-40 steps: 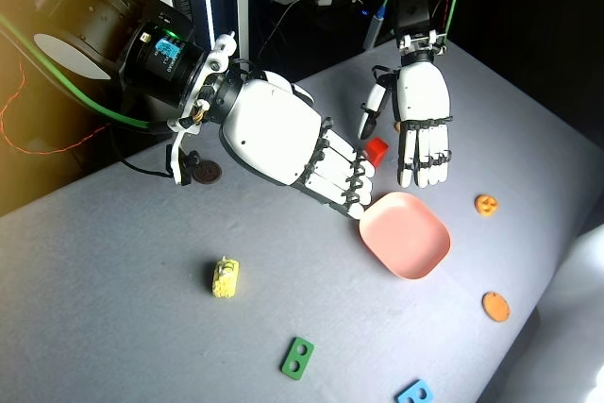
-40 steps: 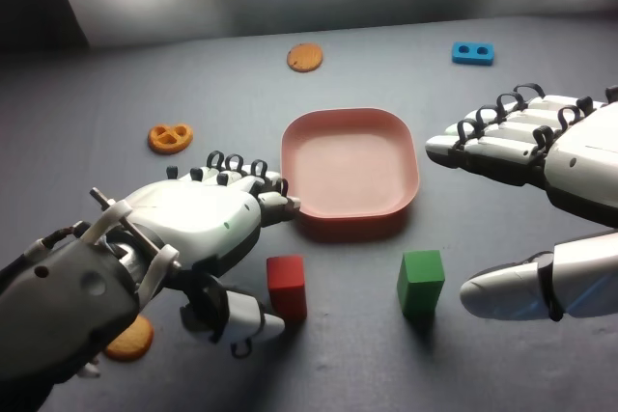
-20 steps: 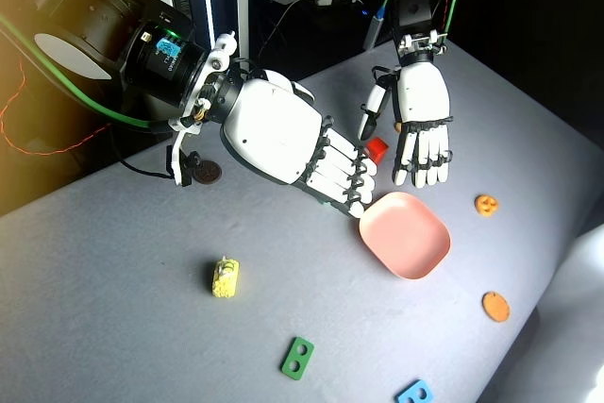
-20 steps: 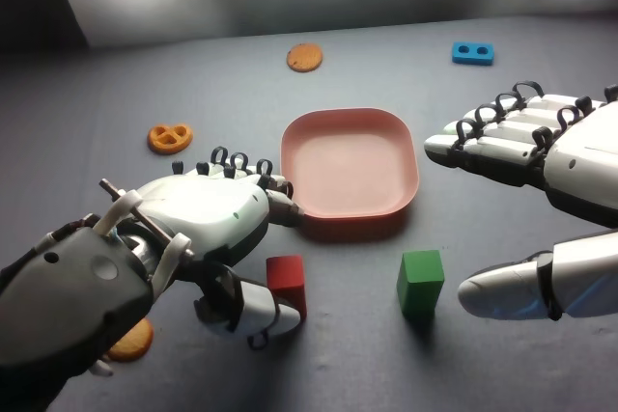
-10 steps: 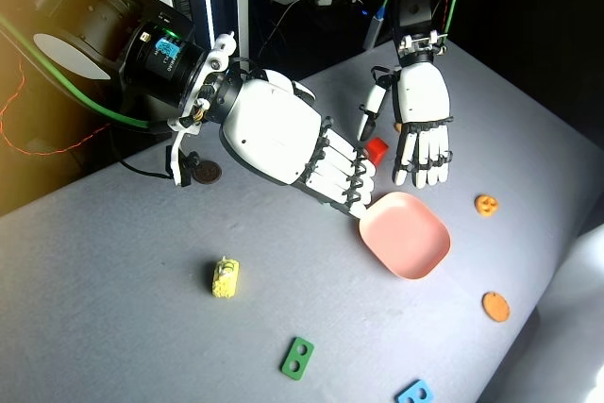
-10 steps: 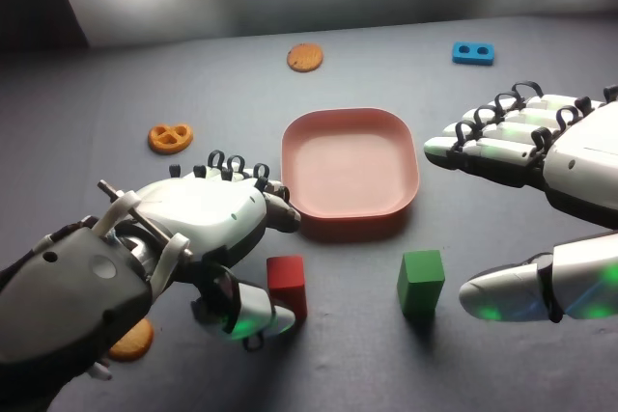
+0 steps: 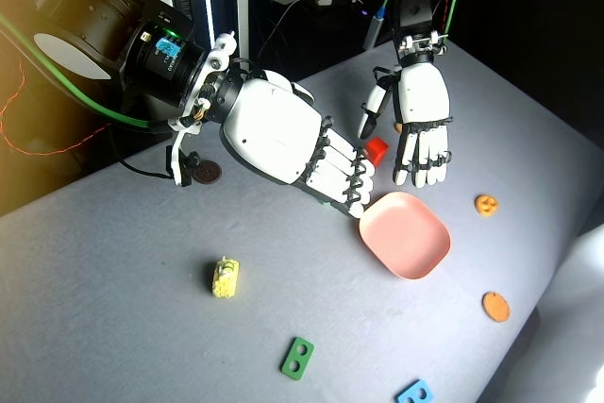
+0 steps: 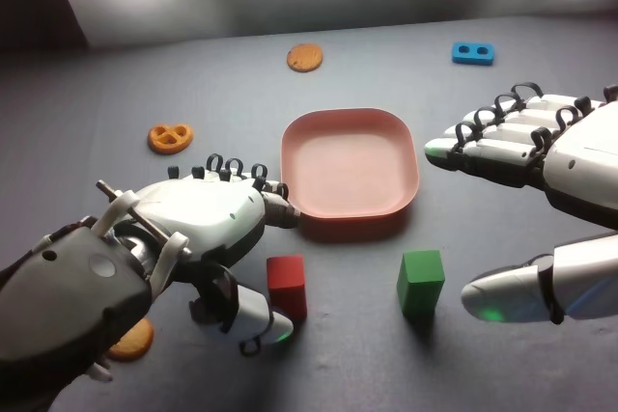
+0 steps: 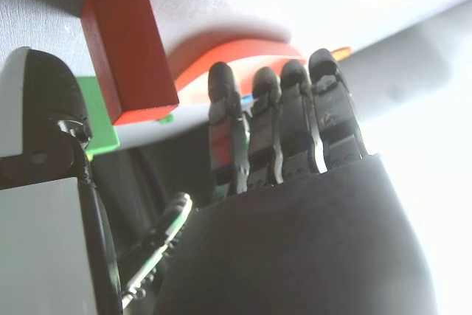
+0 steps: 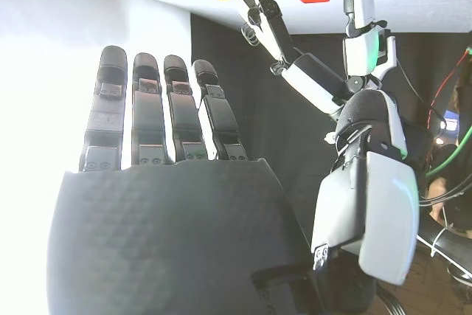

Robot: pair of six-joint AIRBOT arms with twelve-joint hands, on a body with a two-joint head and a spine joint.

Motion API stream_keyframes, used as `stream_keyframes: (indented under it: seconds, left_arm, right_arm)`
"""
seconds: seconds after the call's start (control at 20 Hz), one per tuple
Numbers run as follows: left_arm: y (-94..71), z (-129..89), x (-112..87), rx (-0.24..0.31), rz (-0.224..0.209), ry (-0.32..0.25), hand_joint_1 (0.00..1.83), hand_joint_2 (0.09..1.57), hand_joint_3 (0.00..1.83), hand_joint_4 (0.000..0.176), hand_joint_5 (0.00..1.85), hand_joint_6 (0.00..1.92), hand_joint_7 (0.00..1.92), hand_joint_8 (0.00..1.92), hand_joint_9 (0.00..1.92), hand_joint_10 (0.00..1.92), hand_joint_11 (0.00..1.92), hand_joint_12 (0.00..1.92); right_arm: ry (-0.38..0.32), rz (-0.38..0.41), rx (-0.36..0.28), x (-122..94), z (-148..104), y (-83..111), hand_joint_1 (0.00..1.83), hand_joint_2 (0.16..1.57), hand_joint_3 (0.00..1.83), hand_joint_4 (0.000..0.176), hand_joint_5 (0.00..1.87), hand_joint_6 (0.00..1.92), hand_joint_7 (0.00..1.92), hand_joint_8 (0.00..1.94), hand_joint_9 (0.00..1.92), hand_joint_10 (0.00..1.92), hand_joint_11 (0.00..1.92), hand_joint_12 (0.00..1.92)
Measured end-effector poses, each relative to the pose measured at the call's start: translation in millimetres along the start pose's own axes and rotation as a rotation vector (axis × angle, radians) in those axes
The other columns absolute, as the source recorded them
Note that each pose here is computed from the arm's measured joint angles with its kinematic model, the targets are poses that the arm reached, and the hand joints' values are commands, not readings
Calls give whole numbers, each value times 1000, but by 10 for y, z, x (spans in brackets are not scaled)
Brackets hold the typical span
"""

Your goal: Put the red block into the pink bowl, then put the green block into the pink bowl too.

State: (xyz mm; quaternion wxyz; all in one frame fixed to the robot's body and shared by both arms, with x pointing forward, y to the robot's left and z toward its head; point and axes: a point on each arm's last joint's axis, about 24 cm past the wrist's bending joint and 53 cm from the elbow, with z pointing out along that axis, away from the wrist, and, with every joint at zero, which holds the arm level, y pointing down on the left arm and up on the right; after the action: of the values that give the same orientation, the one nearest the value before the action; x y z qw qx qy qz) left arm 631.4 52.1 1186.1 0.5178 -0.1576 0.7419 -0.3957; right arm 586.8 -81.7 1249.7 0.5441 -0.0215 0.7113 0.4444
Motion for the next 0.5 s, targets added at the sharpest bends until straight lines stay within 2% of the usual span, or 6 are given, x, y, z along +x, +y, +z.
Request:
stream_keyframes:
  seconds: [0.05,0.1,0.2,0.25,0.5]
  left_arm:
    - [4,0,0,-2,-1,0,985,962,0,0,437,11,209,1,121,3,44,72]
    - [-2,2,-7,-2,-5,-1,989,951,4,0,423,2,196,5,124,1,8,220]
    - [-4,4,-11,-5,-10,-2,965,942,1,0,386,0,178,1,120,0,0,274]
    - [-4,9,5,-8,-16,0,990,939,0,0,468,21,233,11,153,7,0,327]
    - [-27,24,68,-12,-38,12,1030,941,2,0,426,4,204,2,128,1,0,319]
  right_arm:
    - [0,0,0,0,0,0,114,1001,2,0,86,4,67,3,43,5,0,323]
    - [0,0,0,0,0,0,148,988,0,0,117,9,96,8,67,10,0,385]
    - [0,0,0,0,0,0,165,983,0,0,127,6,112,6,73,7,0,363]
    - [0,0,0,0,0,0,194,970,0,0,135,5,124,5,94,10,0,414]
    - [0,-1,-1,0,0,2,146,979,1,0,139,3,123,3,96,4,0,445]
